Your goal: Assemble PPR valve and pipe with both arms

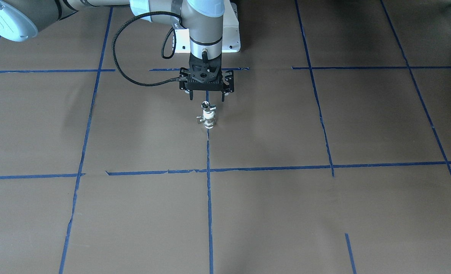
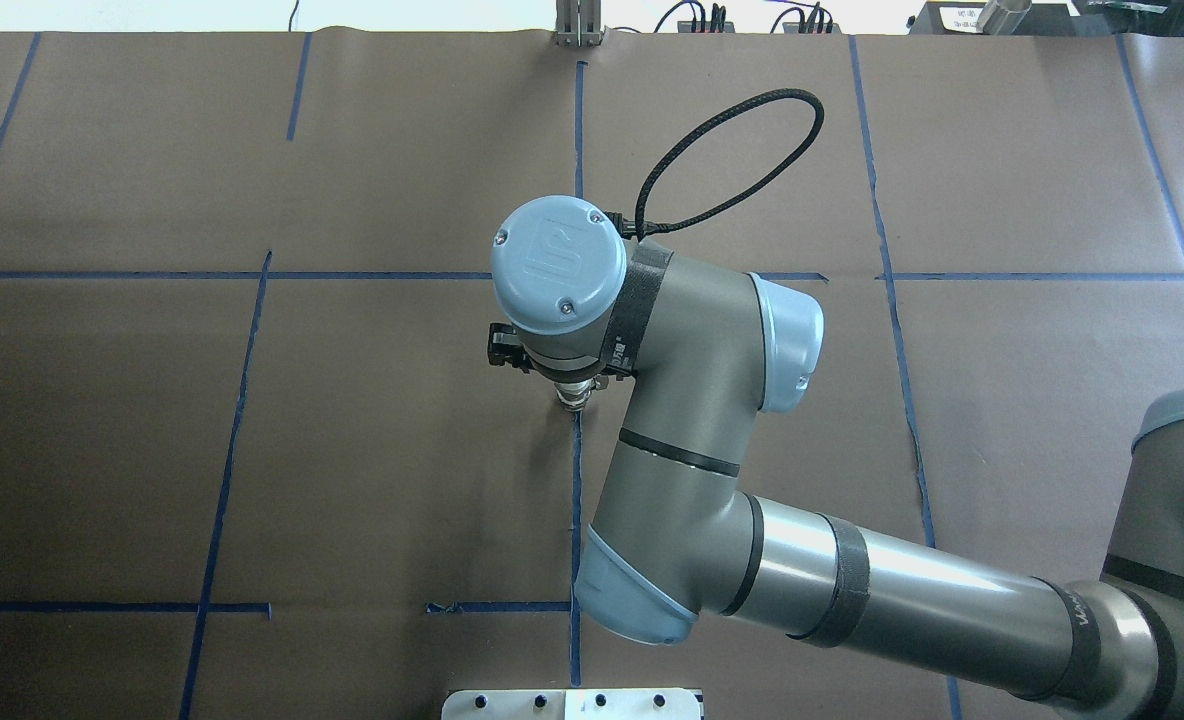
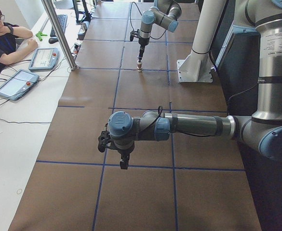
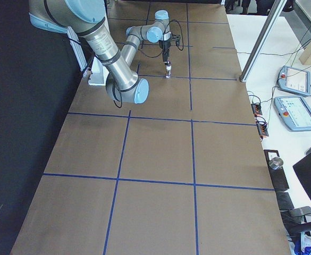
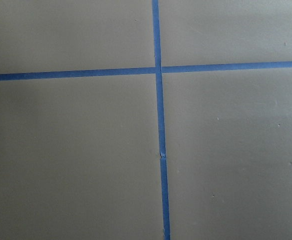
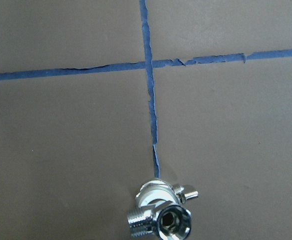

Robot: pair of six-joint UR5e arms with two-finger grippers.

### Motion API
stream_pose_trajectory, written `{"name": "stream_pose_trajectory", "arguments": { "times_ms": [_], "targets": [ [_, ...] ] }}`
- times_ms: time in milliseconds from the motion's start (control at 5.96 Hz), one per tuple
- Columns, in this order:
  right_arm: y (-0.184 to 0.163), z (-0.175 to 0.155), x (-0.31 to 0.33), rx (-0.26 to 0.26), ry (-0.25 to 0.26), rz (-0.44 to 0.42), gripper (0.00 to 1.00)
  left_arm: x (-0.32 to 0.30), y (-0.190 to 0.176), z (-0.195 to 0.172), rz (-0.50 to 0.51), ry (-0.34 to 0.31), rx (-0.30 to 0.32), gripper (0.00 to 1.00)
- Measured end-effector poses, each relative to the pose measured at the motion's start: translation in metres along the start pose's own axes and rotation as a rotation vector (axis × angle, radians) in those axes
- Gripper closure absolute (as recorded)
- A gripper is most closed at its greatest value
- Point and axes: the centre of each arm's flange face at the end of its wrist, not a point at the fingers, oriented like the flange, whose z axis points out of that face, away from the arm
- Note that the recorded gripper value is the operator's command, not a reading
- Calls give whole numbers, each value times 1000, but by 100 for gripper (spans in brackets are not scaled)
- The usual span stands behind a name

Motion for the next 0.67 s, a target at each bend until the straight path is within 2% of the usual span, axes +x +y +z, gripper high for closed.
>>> {"name": "stream_pose_trajectory", "arguments": {
  "times_ms": [336,504,672],
  "targets": [
    [-2,-4,1,2,-6,-2,0,0,0,0,1,0,0,0],
    [-16,-11,7,-2,-13,-15,0,0,-1,0,0,0,0,0],
    [-47,-19,26,-25,-16,-31,0,0,-1,0,-1,0,0,0]
  ]
}}
